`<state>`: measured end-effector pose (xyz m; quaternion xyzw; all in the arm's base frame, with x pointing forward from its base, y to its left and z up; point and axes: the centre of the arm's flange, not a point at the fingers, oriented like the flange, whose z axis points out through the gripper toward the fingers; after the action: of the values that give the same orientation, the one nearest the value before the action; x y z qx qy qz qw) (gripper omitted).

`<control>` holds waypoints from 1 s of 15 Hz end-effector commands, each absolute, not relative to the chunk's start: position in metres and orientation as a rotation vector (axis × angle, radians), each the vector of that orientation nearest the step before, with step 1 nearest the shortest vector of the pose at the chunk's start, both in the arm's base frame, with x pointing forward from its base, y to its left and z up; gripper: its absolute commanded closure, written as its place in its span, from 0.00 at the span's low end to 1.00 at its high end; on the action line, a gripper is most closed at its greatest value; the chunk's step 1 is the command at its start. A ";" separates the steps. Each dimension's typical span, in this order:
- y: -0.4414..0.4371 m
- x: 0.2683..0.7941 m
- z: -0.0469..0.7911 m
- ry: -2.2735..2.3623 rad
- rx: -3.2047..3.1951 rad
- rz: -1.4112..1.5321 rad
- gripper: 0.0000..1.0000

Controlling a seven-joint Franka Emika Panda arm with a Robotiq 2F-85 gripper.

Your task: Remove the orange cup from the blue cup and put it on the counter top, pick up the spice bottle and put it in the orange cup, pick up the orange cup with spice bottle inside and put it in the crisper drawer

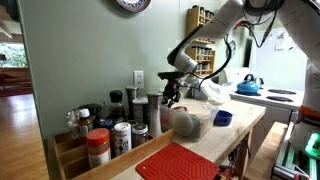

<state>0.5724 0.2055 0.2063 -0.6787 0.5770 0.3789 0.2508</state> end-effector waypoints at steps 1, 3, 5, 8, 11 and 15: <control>0.186 0.568 0.240 1.565 -1.875 0.949 0.00; 0.177 0.565 0.260 1.542 -1.934 0.893 0.00; 0.169 0.564 0.284 1.509 -1.995 0.816 0.00; 0.154 0.553 0.320 1.411 -2.174 0.723 0.00; 0.138 0.536 0.345 1.317 -2.354 0.631 0.00; 0.121 0.508 0.367 1.153 -2.572 0.481 0.00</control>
<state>0.5450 0.1379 0.3507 -0.8556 0.4473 0.1992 0.1678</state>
